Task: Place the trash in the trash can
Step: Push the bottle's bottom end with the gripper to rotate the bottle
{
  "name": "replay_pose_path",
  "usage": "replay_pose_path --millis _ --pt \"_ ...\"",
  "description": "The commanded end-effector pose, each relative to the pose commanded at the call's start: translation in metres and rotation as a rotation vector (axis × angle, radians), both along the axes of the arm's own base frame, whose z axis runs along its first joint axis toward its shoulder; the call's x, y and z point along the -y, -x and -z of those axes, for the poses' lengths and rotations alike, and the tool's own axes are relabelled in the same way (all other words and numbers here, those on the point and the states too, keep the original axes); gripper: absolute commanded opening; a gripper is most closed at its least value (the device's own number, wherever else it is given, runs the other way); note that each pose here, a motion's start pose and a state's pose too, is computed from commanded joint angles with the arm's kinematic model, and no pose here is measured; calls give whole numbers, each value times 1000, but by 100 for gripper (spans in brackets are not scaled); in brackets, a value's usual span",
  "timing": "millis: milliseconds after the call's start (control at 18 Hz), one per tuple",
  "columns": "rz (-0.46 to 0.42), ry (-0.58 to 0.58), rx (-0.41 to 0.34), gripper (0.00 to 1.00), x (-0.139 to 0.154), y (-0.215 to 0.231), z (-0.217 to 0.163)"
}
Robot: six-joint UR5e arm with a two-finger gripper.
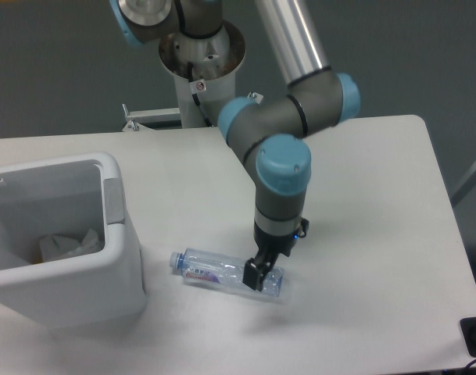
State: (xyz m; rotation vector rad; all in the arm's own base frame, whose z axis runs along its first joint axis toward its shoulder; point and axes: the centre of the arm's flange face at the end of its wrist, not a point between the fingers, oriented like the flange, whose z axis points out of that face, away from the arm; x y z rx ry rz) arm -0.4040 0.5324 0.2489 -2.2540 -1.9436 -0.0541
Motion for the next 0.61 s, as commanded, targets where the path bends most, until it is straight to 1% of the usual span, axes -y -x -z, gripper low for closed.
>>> replay_pose_path --millis 56,222,444,611 --pt "-20 -6 -2 100 -2 4 -1" --pt "-41 8 19 100 -5 5 14" --pt "-41 38 50 100 -3 0 39" --pt "-52 36 48 100 -6 1 38"
